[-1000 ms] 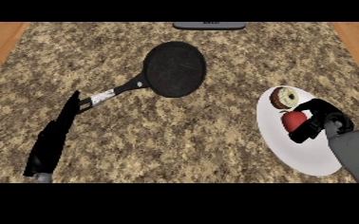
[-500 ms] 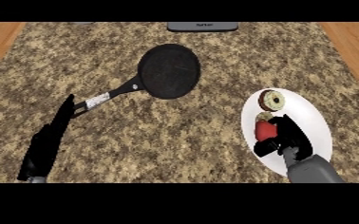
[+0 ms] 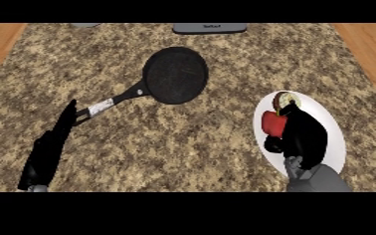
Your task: Pick the bell pepper from the plate and place it in the pan
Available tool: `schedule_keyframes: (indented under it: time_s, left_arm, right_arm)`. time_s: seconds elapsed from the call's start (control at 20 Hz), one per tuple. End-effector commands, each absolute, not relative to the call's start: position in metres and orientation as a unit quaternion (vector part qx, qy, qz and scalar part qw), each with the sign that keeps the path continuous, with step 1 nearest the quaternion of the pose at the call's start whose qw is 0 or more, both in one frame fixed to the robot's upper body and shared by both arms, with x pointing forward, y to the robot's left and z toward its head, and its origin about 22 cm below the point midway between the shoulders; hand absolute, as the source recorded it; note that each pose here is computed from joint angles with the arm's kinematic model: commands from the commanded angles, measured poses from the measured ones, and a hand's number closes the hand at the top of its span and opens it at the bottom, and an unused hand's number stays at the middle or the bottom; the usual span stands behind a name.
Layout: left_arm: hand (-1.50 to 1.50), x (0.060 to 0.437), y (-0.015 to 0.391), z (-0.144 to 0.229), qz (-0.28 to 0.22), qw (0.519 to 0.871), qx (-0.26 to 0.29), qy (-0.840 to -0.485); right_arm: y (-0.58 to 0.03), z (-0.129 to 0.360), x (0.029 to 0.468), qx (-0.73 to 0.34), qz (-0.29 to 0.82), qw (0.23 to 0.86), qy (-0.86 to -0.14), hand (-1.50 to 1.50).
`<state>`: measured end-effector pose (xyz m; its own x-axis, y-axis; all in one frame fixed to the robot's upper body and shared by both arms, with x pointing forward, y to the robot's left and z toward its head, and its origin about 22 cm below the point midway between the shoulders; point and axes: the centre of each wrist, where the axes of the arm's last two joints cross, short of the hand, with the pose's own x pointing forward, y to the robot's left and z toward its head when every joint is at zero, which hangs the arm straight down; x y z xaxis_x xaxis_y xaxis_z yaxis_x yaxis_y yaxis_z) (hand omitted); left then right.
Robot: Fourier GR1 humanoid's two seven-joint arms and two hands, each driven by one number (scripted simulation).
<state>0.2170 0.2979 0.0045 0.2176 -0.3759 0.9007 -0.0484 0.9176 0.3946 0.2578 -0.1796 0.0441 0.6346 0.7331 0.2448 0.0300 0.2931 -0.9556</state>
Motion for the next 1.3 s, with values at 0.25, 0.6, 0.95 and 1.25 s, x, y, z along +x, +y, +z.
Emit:
schedule_keyframes:
  time_s: [0.25,0.6,0.95,1.25]
  left_arm:
    - [0.0,0.218,0.283,0.007,-0.118,0.755,0.157,-0.625]
    - [0.0,0.232,0.278,0.013,-0.129,0.745,0.145,-0.639]
    - [0.0,0.243,0.268,0.019,-0.134,0.737,0.138,-0.648]
    - [0.0,0.239,0.269,0.012,-0.147,0.736,0.133,-0.647]
  right_arm:
    - [-0.089,0.11,0.257,-0.666,0.136,0.609,-0.408,1.5]
    - [-0.058,0.151,0.296,-0.648,0.097,0.616,-0.439,1.5]
    - [-0.07,0.156,0.356,-0.604,0.059,0.657,-0.448,1.5]
    - [-0.091,0.129,0.398,-0.575,0.077,0.698,-0.419,1.5]
